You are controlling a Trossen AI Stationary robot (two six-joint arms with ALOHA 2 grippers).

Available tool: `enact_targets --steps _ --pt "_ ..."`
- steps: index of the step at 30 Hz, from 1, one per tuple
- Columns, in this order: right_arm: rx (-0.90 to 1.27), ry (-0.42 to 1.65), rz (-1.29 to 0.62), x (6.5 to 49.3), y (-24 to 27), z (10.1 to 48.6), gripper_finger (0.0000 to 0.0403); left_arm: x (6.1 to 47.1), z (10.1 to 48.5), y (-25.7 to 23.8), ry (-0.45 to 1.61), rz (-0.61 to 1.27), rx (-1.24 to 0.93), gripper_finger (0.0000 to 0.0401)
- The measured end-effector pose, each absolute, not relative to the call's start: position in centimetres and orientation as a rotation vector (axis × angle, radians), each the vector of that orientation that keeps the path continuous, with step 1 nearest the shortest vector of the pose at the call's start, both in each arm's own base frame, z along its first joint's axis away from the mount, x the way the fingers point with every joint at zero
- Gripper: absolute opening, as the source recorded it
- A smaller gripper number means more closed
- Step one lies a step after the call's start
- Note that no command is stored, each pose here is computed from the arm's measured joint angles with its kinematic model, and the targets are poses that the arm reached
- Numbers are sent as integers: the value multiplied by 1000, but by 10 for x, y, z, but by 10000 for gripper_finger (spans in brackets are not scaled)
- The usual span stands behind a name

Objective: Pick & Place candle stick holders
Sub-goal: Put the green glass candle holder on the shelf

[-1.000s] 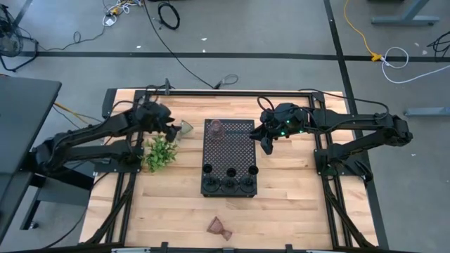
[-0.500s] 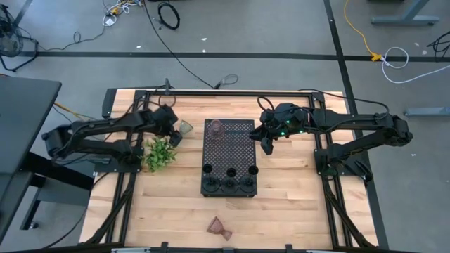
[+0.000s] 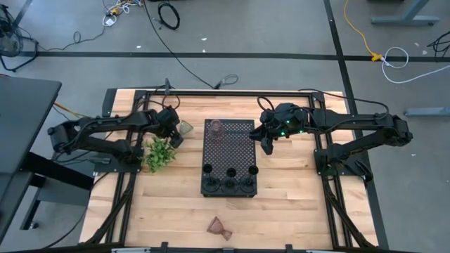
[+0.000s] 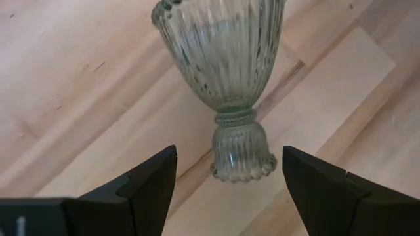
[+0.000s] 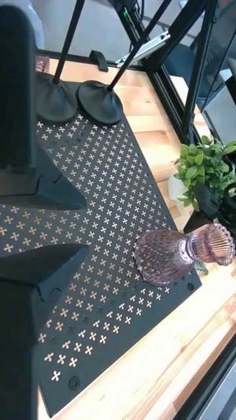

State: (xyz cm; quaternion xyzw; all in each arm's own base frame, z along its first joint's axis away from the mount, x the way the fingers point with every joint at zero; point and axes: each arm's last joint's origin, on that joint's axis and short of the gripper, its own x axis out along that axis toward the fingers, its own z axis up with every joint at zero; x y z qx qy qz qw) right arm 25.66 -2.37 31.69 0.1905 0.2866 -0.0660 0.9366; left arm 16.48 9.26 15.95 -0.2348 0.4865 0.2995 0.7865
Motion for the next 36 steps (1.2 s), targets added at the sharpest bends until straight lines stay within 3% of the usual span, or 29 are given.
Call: enact_targets --steps 23,26,30,36 --pt "376 590 -114 257 -18 317 91 176 131 101 1165 684 -489 273" --pt "363 590 -114 257 -17 317 91 178 128 102 1168 683 -486 248" --pt "351 588 -125 257 -15 317 91 178 128 102 1168 684 -484 170" --pt "350 589 -125 257 -15 317 91 177 130 102 1197 657 -434 168"
